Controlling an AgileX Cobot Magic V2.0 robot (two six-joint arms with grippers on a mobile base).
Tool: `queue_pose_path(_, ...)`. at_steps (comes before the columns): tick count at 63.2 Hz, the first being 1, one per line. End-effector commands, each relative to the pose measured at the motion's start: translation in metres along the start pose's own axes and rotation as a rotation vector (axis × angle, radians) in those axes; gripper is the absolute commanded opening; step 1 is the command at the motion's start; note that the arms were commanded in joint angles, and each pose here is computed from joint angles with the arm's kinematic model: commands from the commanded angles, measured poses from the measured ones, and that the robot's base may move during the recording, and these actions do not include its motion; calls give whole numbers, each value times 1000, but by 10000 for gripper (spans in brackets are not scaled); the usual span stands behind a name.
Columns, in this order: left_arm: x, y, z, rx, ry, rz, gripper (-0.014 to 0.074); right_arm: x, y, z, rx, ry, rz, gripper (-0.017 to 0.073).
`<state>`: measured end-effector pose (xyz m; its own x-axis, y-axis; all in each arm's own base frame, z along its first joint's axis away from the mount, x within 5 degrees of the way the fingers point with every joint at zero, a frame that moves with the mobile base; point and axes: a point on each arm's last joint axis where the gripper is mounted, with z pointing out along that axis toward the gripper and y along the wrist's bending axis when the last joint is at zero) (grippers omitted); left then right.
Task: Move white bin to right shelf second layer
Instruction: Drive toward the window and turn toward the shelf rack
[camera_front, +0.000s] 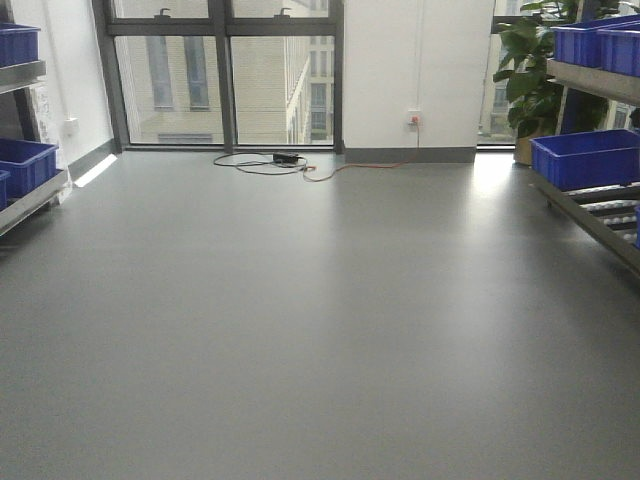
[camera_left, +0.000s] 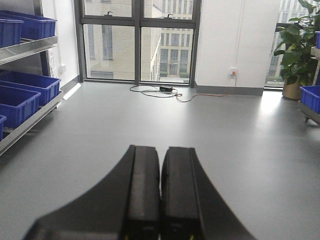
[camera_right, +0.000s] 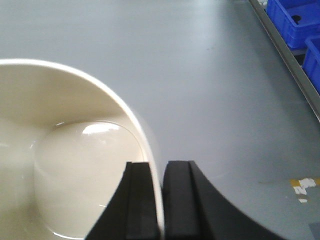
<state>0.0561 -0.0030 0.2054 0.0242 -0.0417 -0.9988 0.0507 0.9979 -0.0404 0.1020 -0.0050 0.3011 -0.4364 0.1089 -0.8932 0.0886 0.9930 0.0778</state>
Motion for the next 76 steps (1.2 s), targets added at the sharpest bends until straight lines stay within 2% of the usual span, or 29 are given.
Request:
queue_pose_path(1,1,0,0,4,-71,-11,85,-18,2,-5,-12,-124,1,55)
queue_pose_path(76,1,0,0,4,-71,-11,85,-18,2,-5,-12,-124,1,55)
